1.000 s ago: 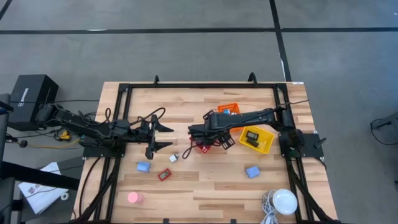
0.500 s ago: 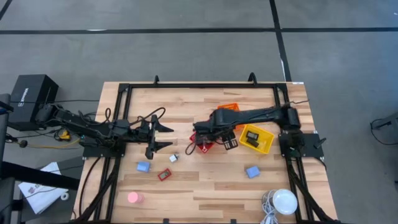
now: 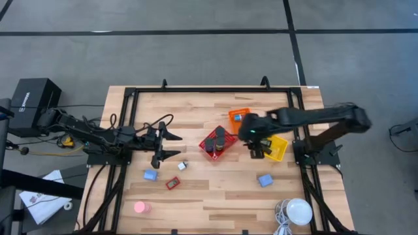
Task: Pick & Place Office items
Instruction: Put the right blue charger adapter into the orange bin
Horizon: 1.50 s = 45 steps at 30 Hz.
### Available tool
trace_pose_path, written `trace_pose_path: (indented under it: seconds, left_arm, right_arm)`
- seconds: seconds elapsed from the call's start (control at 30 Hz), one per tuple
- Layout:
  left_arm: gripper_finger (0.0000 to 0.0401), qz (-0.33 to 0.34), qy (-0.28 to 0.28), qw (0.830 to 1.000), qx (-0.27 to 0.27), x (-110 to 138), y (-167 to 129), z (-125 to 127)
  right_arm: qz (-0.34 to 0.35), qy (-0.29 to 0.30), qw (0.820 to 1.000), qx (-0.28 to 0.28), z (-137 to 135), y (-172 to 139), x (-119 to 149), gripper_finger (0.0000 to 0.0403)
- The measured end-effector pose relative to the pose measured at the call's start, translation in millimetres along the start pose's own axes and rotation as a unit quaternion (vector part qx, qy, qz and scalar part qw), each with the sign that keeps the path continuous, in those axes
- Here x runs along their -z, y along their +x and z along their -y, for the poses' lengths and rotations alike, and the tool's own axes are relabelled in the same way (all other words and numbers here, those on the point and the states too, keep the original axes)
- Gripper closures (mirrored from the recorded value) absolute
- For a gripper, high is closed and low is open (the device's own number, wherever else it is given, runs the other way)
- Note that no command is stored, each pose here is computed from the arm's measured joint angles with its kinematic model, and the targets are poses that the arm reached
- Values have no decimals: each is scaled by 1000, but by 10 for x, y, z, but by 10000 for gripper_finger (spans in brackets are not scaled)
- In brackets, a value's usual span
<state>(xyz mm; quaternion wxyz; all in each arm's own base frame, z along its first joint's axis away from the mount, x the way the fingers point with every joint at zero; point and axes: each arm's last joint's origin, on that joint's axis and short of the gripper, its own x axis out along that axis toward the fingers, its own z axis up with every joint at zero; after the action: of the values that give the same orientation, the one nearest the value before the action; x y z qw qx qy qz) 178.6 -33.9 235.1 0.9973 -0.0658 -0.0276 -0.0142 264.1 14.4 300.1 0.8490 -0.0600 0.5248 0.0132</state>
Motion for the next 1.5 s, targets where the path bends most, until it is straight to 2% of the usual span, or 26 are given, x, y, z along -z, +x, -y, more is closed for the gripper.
trace_pose_path:
  seconds: [0.17,0.23,0.33,0.4,0.57,0.83,1.0,1.27,1.5]
  left_arm:
    - [142,8,-2,1000,-7,-15,0,-3]
    - [142,9,-7,1000,-11,-16,0,-6]
    - [142,12,-42,999,-26,-15,1,-14]
    - [142,11,-69,997,-40,0,15,-22]
    - [142,-12,-85,995,-49,51,124,-9]
    - [158,-29,-53,997,-52,-13,384,49]
    - [167,-53,-71,995,-57,78,441,54]
    - [169,-110,-57,991,-48,342,536,159]
    - [169,-119,-53,991,-36,378,531,223]
  right_arm:
    - [125,19,992,-10,-143,78,408,238]
    - [191,11,981,-15,-196,98,505,238]
    - [294,-4,956,-18,-252,137,585,238]
    - [327,-4,945,-24,-290,178,648,237]
    - [300,-11,953,-34,-338,243,877,238]
    - [370,-37,928,-17,-266,-123,1122,248]
    - [388,1,921,-27,-243,-228,1189,254]
    - [329,20,943,-36,-277,7,1097,251]
    - [256,6,966,-31,-326,379,974,248]
